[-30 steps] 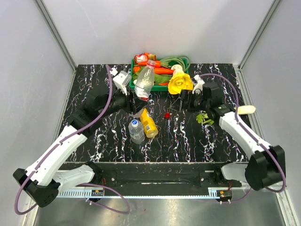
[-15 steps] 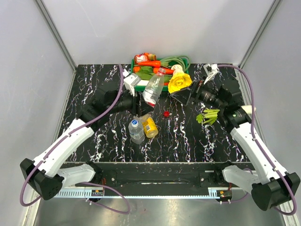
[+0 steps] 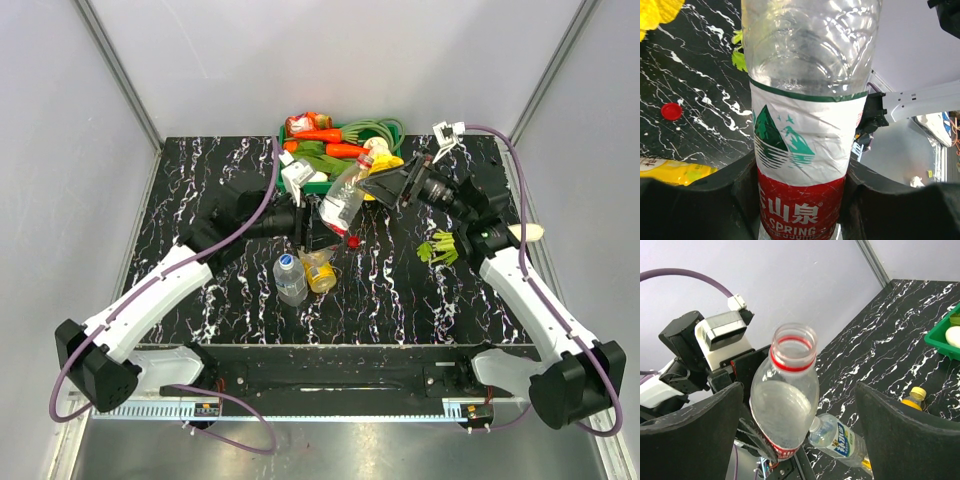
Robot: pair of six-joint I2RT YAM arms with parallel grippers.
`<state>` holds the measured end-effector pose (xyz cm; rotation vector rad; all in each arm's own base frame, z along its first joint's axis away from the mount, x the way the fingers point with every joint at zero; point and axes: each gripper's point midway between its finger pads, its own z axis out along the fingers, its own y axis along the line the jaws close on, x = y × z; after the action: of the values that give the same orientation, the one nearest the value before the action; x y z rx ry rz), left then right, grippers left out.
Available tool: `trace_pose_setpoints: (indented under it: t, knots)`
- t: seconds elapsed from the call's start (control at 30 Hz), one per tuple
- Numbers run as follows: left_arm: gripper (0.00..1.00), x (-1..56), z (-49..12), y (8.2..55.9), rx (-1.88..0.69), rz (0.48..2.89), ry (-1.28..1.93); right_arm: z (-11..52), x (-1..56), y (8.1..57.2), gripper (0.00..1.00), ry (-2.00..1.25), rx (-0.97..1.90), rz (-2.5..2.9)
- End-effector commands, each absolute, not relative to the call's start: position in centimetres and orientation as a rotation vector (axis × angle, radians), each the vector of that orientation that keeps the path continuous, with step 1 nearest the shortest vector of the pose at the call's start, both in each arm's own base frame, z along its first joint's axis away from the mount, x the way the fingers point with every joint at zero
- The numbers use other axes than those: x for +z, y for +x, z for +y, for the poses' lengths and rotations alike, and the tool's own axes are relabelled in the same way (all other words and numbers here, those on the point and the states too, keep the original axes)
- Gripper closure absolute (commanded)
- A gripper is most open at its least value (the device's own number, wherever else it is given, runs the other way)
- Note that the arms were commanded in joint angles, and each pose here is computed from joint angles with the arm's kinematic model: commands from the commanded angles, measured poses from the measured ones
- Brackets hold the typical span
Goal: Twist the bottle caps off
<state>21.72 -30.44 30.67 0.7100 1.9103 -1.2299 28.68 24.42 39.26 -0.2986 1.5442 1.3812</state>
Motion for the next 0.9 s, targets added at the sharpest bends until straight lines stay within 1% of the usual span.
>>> trace_pose_setpoints:
  t: [0.0, 0.1, 0.23, 0.4, 0.43, 0.53, 0.6, 0.77, 0.83, 0.87]
  knots:
    - [0.89, 32.3, -31.7, 20.9, -1.294, 1.83, 0.764, 24.5, 41.5, 28.8, 0.06, -0.275, 1.41, 1.459]
    - [0.89, 32.0, -31.8, 20.7, -1.292, 1.837, 0.768, 24.7, 42.2, 28.3, 0.09, -0.303, 1.449, 1.416]
    - [0.88, 31.5, -31.9, 20.7, -1.286, 1.844, 0.777, 25.1, 42.7, 27.3, 0.19, -0.36, 1.504, 1.377]
    - [0.87, 31.5, -32.0, 20.4, -1.294, 1.836, 0.798, 25.2, 42.3, 27.6, 0.26, -0.343, 1.515, 1.395]
    - [0.87, 31.5, -32.0, 20.3, -1.297, 1.833, 0.806, 25.1, 42.3, 27.7, 0.28, -0.338, 1.512, 1.395]
    - [0.85, 31.4, -31.9, 20.0, -1.297, 1.83, 0.818, 25.2, 42.5, 27.8, 0.47, -0.337, 1.517, 1.394]
    - [0.84, 31.5, -31.9, 19.7, -1.298, 1.819, 0.834, 25.4, 42.5, 27.7, 0.55, -0.347, 1.521, 1.394]
    - [0.8, 31.4, -31.6, 19.5, -1.279, 1.82, 0.848, 25.4, 42.4, 27.6, 0.87, -0.355, 1.535, 1.396]
    - [0.8, 31.2, -31.4, 19.6, -1.266, 1.823, 0.842, 25.4, 42.4, 27.5, 0.97, -0.363, 1.535, 1.391]
    - [0.78, 31.4, -31.4, 19.6, -1.266, 1.818, 0.842, 25.4, 42.4, 27.3, 1.0, -0.369, 1.536, 1.39]
